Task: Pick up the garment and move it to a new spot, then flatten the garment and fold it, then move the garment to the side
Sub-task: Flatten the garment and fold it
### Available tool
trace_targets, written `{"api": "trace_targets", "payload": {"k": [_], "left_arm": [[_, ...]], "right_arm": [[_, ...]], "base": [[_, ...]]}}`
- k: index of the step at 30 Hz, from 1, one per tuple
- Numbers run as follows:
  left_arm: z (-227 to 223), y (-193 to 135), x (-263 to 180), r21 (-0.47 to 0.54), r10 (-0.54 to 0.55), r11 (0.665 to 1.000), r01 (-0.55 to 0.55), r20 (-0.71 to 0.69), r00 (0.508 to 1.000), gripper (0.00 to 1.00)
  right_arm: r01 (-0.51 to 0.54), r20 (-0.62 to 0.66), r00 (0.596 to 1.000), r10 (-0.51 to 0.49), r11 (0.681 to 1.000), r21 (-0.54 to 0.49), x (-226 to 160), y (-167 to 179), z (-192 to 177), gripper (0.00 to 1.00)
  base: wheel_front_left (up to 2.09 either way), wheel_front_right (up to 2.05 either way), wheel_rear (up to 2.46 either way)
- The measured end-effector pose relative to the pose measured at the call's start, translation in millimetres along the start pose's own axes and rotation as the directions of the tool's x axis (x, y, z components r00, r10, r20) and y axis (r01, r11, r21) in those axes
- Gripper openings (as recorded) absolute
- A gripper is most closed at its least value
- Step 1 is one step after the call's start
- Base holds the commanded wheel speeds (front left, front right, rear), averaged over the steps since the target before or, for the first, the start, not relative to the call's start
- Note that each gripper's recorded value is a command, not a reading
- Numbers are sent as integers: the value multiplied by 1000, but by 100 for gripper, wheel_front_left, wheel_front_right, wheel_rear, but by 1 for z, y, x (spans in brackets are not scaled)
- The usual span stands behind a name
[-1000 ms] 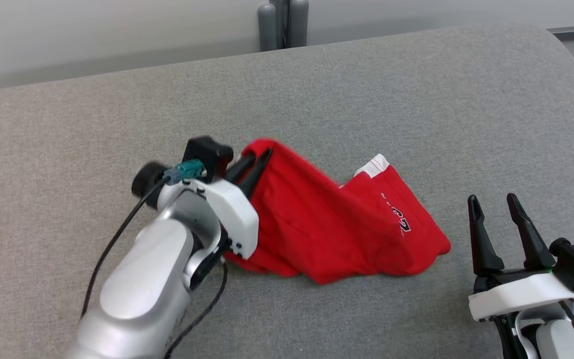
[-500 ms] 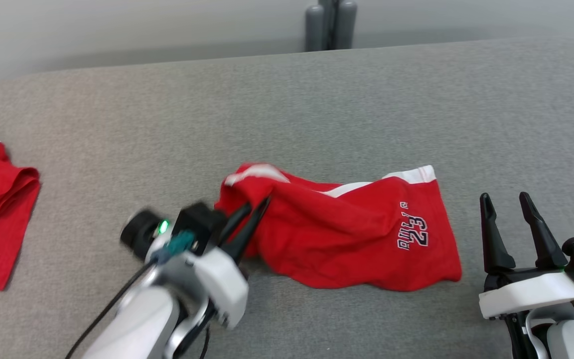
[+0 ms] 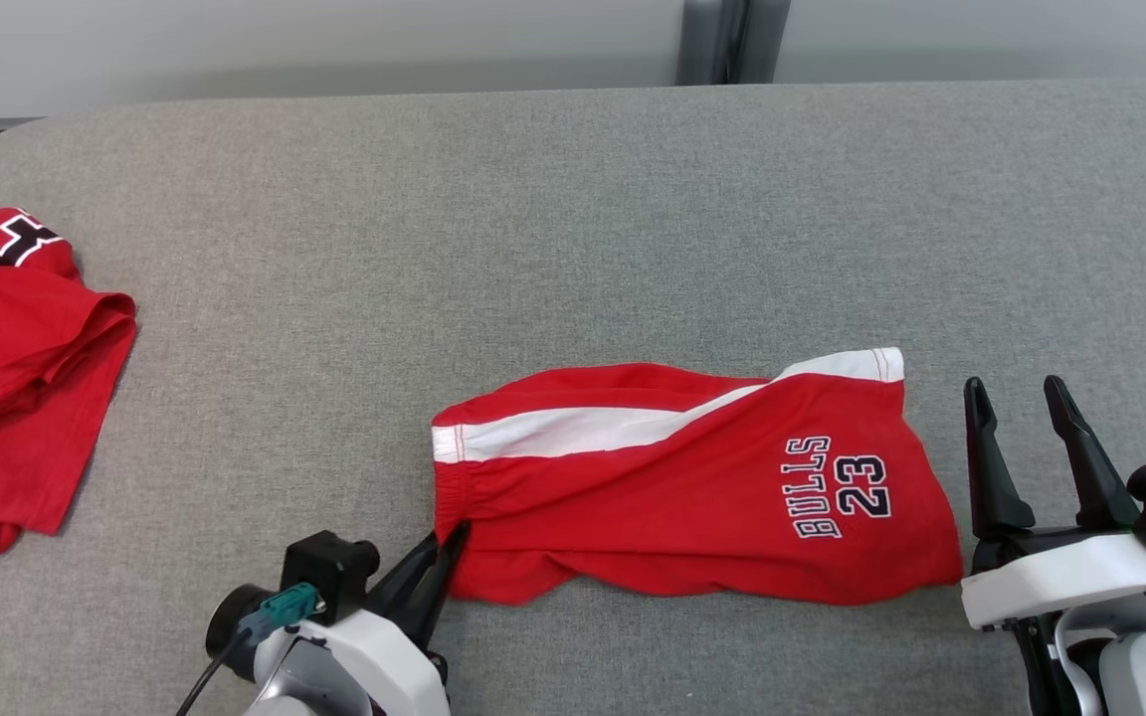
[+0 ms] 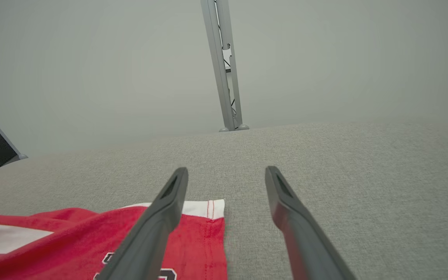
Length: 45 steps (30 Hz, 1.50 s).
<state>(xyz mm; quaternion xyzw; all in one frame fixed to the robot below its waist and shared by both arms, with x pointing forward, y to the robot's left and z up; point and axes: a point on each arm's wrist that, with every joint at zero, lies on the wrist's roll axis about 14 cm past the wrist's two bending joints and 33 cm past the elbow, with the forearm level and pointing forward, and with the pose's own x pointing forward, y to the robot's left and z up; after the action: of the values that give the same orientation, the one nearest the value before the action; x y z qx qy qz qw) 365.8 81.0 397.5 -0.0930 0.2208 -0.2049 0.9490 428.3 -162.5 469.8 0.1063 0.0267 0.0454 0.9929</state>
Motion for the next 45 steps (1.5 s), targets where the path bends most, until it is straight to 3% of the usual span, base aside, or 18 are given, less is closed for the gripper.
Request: {"api": "trace_targets", "payload": {"k": [2,3,4,13,24,35,45], "left_arm": [[-2,2,0,-28,14,1000,-13,10,1000,4],[-5,2,0,-40,20,999,-20,6,1000,62],[-6,3,-1,-50,28,998,-28,11,1000,100],[27,14,-7,-85,137,989,-122,196,971,100],[92,51,-38,-50,272,960,-276,415,868,100],[106,88,-80,-4,375,906,-423,471,798,100],[107,88,-91,-13,386,902,-432,472,792,100]], "right_arm": [[5,-2,1000,-5,1000,0,-1,-2,0,100],[9,-3,1000,-9,1000,-1,-2,-3,0,100],[15,-2,1000,-15,1000,-1,-4,-5,0,100],[32,27,999,-32,999,-27,-17,-10,14,100],[11,53,999,-7,997,-73,-29,-1,32,100],[-19,39,999,23,994,-103,-38,10,35,100],[-31,45,998,36,994,-106,-40,15,39,100]], "base": [[0,0,0],[0,0,0],[0,0,0],[0,0,0],[0,0,0],[0,0,0],[0,0,0]]}}
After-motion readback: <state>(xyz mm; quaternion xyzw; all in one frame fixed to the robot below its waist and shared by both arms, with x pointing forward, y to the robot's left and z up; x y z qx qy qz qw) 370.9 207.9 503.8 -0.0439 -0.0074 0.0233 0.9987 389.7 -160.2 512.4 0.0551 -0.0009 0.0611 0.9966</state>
